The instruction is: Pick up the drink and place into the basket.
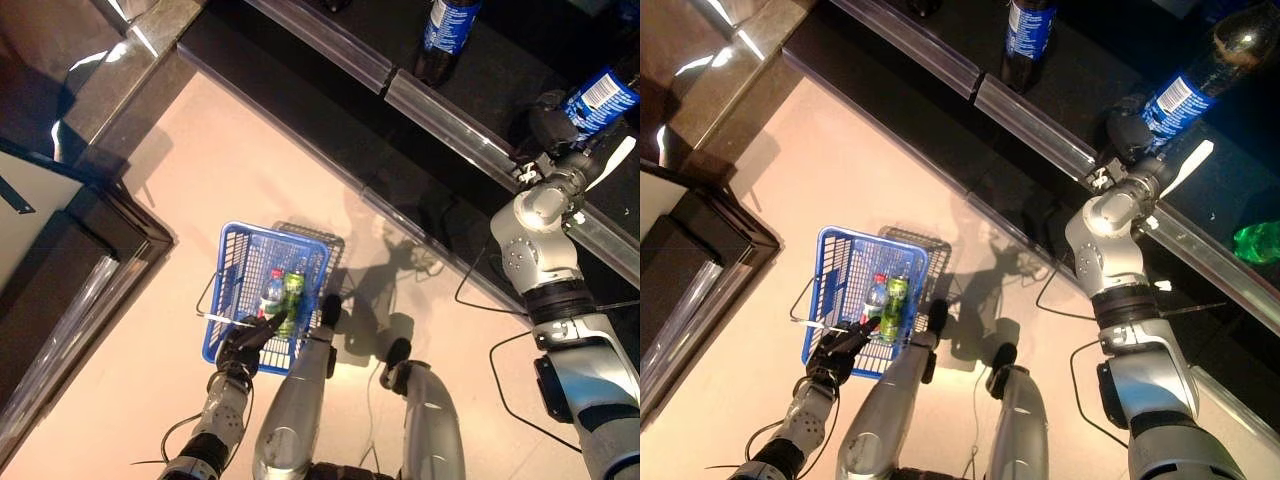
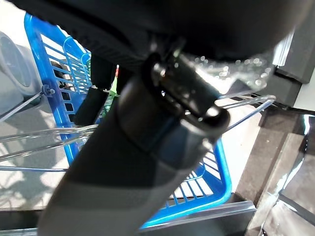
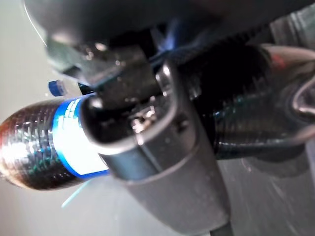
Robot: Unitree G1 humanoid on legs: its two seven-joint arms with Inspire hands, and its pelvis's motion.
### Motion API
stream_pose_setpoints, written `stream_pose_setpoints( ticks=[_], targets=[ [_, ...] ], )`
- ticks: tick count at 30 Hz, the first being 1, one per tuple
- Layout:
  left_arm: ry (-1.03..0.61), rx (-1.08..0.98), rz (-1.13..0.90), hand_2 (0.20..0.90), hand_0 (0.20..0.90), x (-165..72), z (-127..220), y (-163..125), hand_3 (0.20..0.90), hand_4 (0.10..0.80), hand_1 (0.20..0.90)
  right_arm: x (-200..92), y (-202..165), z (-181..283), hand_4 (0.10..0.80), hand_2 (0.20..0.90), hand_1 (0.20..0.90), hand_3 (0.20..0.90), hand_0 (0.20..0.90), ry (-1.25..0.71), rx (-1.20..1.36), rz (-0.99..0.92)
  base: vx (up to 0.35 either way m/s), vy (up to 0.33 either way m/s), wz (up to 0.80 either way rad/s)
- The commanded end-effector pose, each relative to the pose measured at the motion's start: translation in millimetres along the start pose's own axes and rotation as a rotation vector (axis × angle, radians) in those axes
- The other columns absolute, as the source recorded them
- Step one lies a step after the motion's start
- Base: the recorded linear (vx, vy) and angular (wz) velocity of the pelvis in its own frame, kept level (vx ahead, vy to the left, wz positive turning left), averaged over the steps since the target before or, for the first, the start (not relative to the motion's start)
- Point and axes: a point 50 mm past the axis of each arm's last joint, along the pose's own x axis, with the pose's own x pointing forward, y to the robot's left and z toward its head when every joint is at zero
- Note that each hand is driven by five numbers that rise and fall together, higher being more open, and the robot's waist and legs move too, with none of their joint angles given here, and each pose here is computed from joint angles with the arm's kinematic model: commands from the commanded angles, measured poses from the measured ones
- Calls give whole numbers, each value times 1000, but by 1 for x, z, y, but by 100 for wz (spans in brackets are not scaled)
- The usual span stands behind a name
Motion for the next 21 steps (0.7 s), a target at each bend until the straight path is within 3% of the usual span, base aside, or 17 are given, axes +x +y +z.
stream_pose_setpoints(
  ticks=[1, 11, 21],
  targets=[
    [-130, 62, -101, 300, 300, -23, 13, 14, 200, 100, 300, -12, 15, 107, 100, 300, 300, 200, 300, -497, 173, 182, -40, -24, -1],
    [-216, 15, -168, 300, 300, -27, 25, 10, 200, 100, 300, -71, 29, 100, 100, 300, 300, 200, 300, -547, 165, 604, -34, -32, -5],
    [-266, -10, -307, 300, 300, -35, 40, -15, 200, 100, 300, -131, 45, 67, 100, 300, 300, 200, 300, -317, 281, 986, 5, -17, -1]
  ],
)
